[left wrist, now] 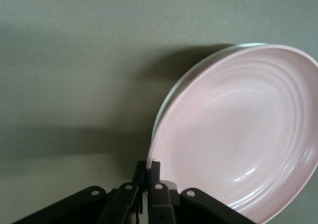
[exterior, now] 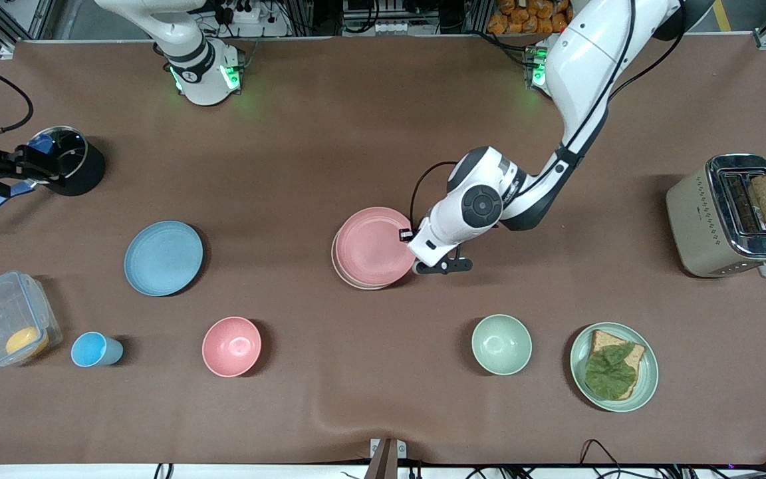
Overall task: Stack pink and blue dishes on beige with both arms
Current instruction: 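Lower the pink plate onto the beige plate and open the left gripper, then withdraw the left gripper while the right gripper reaches the blue plate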
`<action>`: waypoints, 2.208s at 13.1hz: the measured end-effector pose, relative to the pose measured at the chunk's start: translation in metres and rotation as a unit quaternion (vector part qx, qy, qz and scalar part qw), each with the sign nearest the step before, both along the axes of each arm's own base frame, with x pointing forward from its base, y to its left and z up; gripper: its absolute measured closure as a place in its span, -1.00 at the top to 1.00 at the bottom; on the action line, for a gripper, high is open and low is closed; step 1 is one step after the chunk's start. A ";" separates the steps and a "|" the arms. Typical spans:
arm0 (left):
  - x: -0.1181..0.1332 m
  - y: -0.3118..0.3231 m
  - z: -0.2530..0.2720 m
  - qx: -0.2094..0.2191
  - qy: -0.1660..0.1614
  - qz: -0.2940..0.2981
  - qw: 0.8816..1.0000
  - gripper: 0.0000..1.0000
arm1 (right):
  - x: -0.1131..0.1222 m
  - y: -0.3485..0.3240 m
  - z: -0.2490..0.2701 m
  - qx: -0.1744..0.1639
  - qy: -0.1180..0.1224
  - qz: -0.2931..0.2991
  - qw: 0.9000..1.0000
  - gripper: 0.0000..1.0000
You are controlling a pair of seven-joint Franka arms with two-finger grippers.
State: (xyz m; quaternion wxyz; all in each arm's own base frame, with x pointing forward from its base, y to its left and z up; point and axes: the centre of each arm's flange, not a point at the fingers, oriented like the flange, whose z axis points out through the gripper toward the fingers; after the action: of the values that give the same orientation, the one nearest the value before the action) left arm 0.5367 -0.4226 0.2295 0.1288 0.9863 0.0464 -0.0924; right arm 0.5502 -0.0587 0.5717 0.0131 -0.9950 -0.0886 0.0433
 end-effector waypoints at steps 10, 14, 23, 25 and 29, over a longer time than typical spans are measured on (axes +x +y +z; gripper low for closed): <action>-0.002 -0.006 -0.025 -0.007 -0.003 0.005 1.000 -0.90 | -0.001 -0.001 0.000 0.000 0.003 -0.001 1.000 1.00; 0.003 -0.007 -0.025 -0.010 -0.005 0.007 1.000 -0.89 | -0.001 -0.002 -0.001 0.000 0.005 -0.003 1.000 1.00; 0.054 0.016 0.056 -0.029 -0.064 0.034 0.997 0.85 | 0.001 -0.005 -0.011 0.001 0.019 -0.005 1.000 1.00; 0.074 0.058 0.124 0.006 -0.100 0.031 0.994 1.00 | 0.001 -0.005 -0.011 0.001 0.019 -0.006 1.000 1.00; 0.073 0.145 0.253 0.108 -0.154 0.025 0.982 1.00 | 0.011 -0.022 -0.038 0.000 0.036 -0.022 0.999 1.00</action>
State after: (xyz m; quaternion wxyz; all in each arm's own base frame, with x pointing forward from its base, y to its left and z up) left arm 0.6098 -0.2781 0.4824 0.0295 0.9953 0.0608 0.0693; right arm 0.5607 -0.0810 0.5338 0.0170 -0.9946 -0.0663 0.0786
